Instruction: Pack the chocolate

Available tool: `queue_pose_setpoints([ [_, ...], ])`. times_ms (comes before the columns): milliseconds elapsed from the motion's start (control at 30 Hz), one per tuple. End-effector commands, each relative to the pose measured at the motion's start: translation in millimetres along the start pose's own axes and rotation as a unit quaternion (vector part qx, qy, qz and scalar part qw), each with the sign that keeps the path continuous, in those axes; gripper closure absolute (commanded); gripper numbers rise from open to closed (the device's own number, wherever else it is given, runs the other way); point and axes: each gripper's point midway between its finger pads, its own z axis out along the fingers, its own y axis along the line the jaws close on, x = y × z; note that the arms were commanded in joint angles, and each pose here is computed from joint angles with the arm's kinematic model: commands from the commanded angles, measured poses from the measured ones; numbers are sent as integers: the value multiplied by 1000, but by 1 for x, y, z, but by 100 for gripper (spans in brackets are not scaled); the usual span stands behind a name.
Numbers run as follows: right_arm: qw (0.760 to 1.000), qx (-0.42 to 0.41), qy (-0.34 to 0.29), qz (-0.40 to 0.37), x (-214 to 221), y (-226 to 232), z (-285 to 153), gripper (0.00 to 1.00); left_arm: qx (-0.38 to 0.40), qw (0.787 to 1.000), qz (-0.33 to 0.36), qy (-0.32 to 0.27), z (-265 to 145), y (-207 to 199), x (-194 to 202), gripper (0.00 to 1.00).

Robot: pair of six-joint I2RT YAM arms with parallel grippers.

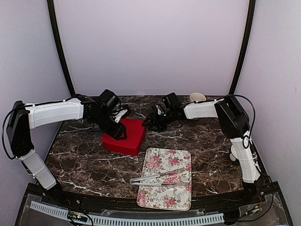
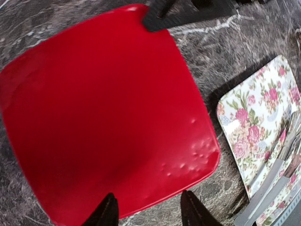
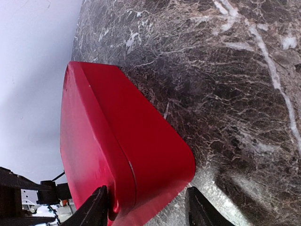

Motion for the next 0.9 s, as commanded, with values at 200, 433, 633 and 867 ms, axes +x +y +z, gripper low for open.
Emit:
queue_pose_setpoints([
  [200,997,-21,-33,-70,-33,38,-16,28,37,982,-180,-52,-31,15,55,35],
  [433,995,-44,-25,-85,-43,41,3,27,76,950,-286,-105,-24,16,70,31],
  [633,993,-86,7,-83,-22,55,19,35,109,921,-349,-136,-9,30,59,30],
  [867,992,-94,36,-78,12,56,24,42,108,914,-363,-144,1,54,40,30],
])
